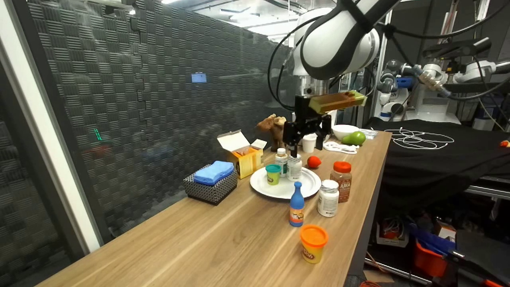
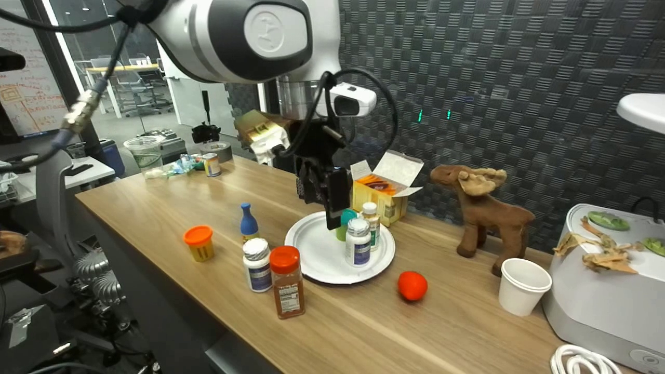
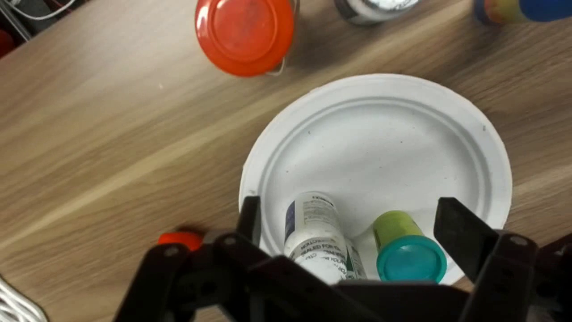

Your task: Pick up all the objects surrounding the white plate and arrange them on the plate

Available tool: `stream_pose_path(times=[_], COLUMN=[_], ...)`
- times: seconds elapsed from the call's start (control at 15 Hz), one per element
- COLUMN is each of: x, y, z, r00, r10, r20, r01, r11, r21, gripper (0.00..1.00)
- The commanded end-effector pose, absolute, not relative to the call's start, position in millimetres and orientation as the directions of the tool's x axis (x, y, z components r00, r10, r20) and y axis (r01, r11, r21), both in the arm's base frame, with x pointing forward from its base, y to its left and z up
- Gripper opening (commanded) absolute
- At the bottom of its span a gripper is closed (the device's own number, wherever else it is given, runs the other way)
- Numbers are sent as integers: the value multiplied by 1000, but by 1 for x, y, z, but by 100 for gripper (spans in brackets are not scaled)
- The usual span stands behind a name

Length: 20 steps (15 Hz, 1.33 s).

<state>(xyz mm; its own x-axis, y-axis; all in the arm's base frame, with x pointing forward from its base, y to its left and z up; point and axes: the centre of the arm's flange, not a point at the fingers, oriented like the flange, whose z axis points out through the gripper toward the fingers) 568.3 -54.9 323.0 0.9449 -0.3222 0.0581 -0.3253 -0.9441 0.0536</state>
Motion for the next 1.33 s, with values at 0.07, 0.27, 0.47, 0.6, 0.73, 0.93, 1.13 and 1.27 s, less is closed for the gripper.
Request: stream_pose_path(times=[0.07, 0.27, 0.47, 0.6, 0.73, 0.93, 1.13, 1.27], x=[506, 490, 480, 477, 477, 482, 483, 484], y=[-62, -71, -76, -78, -80, -83, -86, -89], z=[342, 340, 334, 329, 323, 313, 308, 304], r00=[889, 867, 852, 844, 840, 837, 832, 829], r10=[-437, -478, -509, -526, -535, -544, -554, -559], r20=[139, 142, 119, 108, 90, 54, 38, 21], r01=[-439, -480, -512, -529, -537, -545, -554, -559], r11=[-898, -877, -859, -849, -843, -838, -832, -829], r21=[-20, -19, -7, 2, 3, 4, 10, 6], gripper=[100, 100, 100, 100, 100, 100, 100, 100])
